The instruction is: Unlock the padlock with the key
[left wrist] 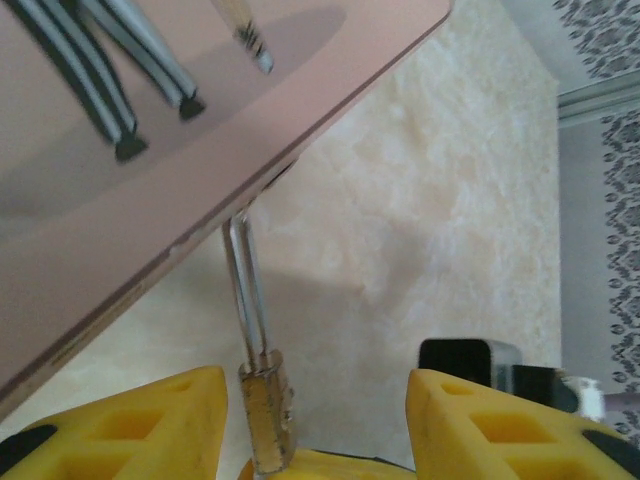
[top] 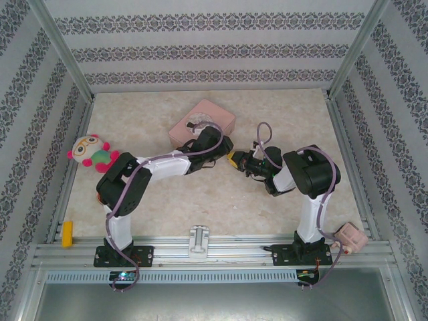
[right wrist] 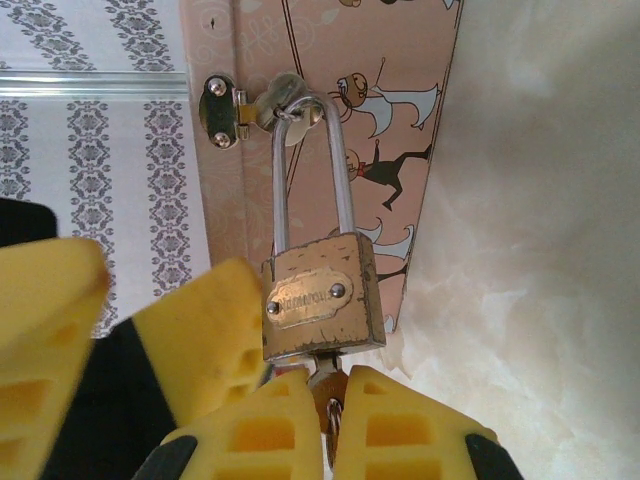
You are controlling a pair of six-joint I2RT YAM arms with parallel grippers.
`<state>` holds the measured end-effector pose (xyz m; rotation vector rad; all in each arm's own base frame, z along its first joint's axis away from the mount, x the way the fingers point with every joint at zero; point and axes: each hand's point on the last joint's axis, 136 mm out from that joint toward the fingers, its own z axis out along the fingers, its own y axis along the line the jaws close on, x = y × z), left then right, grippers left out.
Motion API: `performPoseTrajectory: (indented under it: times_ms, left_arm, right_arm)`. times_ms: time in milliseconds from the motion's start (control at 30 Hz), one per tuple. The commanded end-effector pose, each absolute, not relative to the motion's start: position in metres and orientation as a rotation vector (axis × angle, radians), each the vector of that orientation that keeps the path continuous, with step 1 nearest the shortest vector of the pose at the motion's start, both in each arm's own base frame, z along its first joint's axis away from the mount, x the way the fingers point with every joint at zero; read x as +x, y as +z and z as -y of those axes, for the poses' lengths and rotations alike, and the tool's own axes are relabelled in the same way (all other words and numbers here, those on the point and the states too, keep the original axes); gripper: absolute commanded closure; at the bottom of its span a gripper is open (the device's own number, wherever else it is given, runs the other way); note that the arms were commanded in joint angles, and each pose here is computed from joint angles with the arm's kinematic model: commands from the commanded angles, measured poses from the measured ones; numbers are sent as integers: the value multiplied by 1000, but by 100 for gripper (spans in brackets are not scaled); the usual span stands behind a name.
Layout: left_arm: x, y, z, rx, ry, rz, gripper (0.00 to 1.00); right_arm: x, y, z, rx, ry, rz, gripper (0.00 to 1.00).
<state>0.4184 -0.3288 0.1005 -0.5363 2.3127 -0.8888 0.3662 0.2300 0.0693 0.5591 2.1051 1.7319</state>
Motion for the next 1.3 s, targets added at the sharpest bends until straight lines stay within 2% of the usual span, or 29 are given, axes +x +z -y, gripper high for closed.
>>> performPoseTrajectory:
  times_ms: [0,233,367,667,1033,1233,1267]
  left_arm:
    - [411,81,330,-633,-866,-2365,50]
    - [411,81,329,-648,-862,-2334,50]
    - [416,77,326,-655,-841,-2320,60]
    - [427,75,326,-659,-855,-2310,61]
    - [433,68,332,-612,-863,-2325,79]
    - [437,74,334,-559,-870,-2319,100]
    - [437,76,335,-548,-881,-2315,100]
  right_arm:
    - [376,86,-235,496,1748,-2039,100]
    - [375,85,-235,495,1747,-2041,100]
    - [375,86,-235,495,1750,-2040,100]
    - [376,87,-238,485,1757,-2039,100]
    - [378,89,-241,472,1755,-2039,100]
    - [378,92,-241,447,1735,-2035,100]
    - [378,93,-240,440,1730,-2034,100]
